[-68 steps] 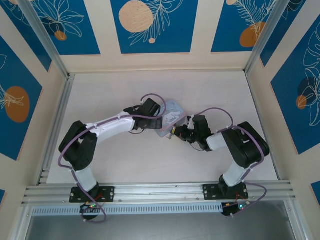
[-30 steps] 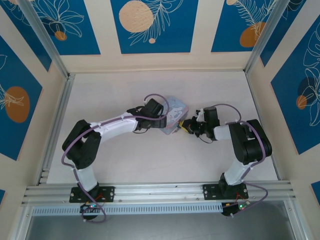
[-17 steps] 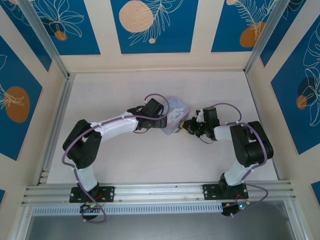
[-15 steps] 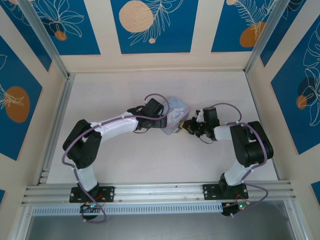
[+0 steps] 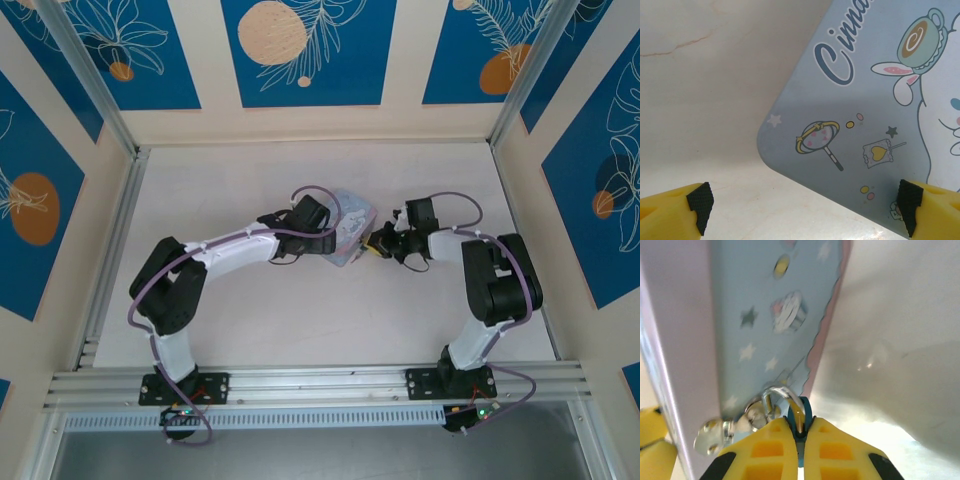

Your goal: Unlock a padlock with a key

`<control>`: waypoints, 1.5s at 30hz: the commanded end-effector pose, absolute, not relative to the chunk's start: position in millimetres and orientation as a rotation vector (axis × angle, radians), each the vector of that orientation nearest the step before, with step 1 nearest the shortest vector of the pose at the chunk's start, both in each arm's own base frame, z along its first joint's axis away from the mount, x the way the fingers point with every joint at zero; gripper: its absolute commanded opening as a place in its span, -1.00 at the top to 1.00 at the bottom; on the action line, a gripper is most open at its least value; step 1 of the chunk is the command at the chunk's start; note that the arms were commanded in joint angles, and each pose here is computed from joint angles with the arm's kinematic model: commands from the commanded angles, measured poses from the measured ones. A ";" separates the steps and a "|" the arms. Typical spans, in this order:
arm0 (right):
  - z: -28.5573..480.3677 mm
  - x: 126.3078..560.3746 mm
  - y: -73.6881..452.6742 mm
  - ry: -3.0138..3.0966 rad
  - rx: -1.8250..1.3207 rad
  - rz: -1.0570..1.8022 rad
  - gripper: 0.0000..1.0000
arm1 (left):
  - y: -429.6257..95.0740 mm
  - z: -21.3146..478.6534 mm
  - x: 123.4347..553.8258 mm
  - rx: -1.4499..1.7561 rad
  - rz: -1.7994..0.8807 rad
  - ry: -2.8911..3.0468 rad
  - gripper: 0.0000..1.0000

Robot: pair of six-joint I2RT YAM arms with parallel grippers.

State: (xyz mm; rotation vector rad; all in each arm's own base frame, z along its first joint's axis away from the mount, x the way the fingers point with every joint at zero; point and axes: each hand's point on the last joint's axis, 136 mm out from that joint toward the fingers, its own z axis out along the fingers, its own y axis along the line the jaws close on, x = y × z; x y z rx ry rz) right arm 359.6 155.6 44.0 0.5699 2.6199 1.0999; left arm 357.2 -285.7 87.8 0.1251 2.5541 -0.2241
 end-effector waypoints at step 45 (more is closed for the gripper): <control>45.4 201.0 351.7 2.866 0.008 1.106 1.00 | -184.9 185.3 342.5 0.015 -0.163 2.516 -1.00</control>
